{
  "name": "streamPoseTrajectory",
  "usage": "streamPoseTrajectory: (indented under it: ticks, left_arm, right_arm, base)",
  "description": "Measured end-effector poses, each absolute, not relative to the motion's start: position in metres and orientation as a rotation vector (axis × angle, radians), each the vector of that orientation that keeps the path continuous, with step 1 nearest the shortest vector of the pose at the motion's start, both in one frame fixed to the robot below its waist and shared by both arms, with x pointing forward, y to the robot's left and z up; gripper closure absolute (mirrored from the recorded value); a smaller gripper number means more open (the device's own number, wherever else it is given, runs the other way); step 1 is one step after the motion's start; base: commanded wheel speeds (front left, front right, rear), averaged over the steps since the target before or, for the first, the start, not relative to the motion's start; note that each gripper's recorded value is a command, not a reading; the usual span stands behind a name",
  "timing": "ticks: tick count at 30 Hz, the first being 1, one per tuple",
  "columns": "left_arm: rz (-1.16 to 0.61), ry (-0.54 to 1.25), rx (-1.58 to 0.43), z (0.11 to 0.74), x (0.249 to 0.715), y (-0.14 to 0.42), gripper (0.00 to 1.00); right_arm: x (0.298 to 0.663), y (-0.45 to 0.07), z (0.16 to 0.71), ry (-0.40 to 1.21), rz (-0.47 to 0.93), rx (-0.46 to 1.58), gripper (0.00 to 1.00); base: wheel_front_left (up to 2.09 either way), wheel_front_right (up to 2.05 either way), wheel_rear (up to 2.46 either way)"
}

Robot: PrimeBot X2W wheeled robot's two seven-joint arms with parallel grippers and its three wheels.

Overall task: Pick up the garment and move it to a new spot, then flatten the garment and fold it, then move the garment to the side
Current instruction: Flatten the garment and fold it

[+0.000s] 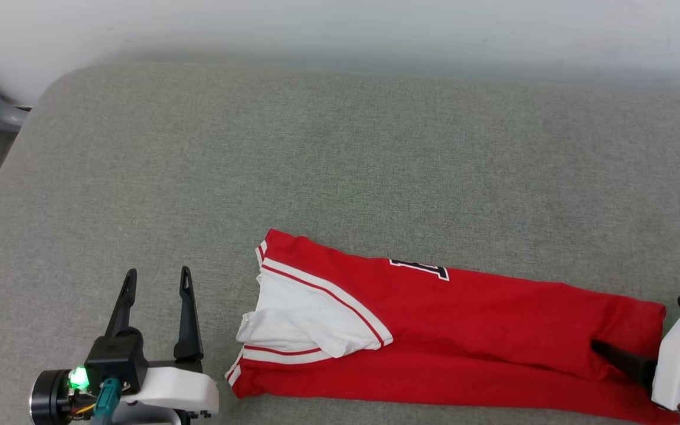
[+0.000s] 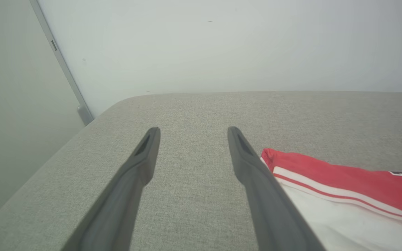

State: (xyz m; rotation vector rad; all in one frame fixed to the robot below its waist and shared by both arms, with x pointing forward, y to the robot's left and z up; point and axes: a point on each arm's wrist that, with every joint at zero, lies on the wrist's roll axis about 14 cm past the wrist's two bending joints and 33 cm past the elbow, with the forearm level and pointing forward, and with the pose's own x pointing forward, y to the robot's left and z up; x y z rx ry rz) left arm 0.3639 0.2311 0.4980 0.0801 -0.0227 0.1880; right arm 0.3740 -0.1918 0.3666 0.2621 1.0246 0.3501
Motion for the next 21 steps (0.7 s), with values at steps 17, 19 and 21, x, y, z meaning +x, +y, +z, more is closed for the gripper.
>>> streamPoseTrajectory:
  ticks: [17,19,21]
  left_arm:
    - [0.200,-0.064,0.104,0.505,0.345,0.229,0.00]
    - [0.198,-0.076,0.109,0.509,0.344,0.227,0.00]
    - [0.193,-0.079,0.108,0.509,0.342,0.226,0.00]
  right_arm:
    - [0.376,-0.238,0.379,0.931,0.243,0.188,1.00]
    - [0.376,-0.254,0.381,0.927,0.209,0.159,1.00]
    - [0.376,-0.268,0.383,0.920,0.174,0.140,1.00]
  base:
    - [0.00,0.00,0.00]
    - [0.00,0.00,0.00]
    - [0.00,0.00,0.00]
